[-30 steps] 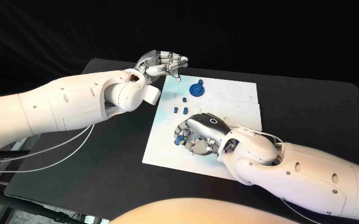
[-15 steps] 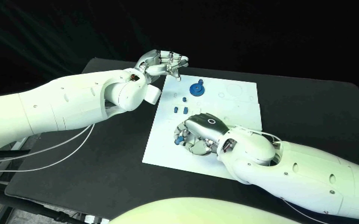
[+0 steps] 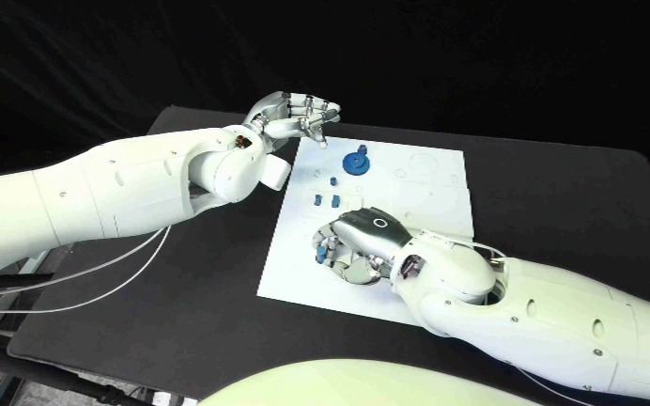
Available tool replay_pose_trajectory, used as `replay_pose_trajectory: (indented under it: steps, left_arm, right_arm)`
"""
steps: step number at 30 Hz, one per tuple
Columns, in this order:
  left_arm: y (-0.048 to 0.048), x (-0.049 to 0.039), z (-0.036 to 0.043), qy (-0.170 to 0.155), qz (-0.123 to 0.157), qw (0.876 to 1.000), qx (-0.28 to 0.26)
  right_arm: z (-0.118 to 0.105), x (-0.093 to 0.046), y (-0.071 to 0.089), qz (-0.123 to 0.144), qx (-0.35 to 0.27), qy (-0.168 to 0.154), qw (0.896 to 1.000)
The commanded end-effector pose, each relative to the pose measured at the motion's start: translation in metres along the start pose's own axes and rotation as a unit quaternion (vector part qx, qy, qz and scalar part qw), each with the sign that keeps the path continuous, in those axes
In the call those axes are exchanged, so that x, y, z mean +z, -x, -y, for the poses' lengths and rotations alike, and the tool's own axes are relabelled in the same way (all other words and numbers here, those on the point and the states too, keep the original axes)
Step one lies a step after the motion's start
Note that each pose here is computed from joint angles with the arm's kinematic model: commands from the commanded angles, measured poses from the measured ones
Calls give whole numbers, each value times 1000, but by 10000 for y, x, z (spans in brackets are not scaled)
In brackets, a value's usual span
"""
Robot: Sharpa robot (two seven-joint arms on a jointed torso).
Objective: Assemble the parts on the task board
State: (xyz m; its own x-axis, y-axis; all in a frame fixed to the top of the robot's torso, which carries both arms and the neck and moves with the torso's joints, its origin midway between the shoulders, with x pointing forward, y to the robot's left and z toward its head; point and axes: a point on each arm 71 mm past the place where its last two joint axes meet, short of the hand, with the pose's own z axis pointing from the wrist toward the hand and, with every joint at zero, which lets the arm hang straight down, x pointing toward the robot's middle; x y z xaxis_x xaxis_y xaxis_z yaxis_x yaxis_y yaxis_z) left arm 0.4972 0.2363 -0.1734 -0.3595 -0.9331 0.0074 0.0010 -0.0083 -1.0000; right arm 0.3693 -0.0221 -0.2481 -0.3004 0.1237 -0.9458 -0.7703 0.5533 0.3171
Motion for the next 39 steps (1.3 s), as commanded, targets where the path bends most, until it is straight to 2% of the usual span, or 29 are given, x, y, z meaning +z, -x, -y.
replay_pose_trajectory:
  steps: [1,9,15,17,20,23,26,32,34,39]
  left_arm:
    - [-18,4,9,-3,-8,1000,-5]
    - [-5,-1,8,-2,-7,1000,-5]
    - [7,-8,6,-1,-7,1000,-4]
    - [9,-11,5,-1,-7,1000,-4]
    - [10,-15,1,-1,-7,1000,-4]
    - [16,-25,-3,-1,-7,1000,-4]
    - [22,-34,-4,-1,-7,1000,-4]
    - [23,-56,-14,0,-8,1000,-5]
    - [21,-59,-18,1,-9,1000,-5]
    - [13,-62,-25,2,-10,1000,-6]
  right_arm:
    - [-14,-15,14,13,-5,1,1000]
    - [-39,-149,113,58,6,6,998]
    - [12,-353,300,108,42,2,993]
    - [105,-438,387,117,72,-17,990]
    - [315,-579,508,115,120,-61,984]
    - [627,-815,635,97,175,-127,971]
    - [842,-1060,695,78,203,-177,960]
    - [1061,-1552,727,60,207,-258,942]
    - [1064,-1654,712,55,196,-273,940]
    - [1041,-1787,669,48,166,-295,940]
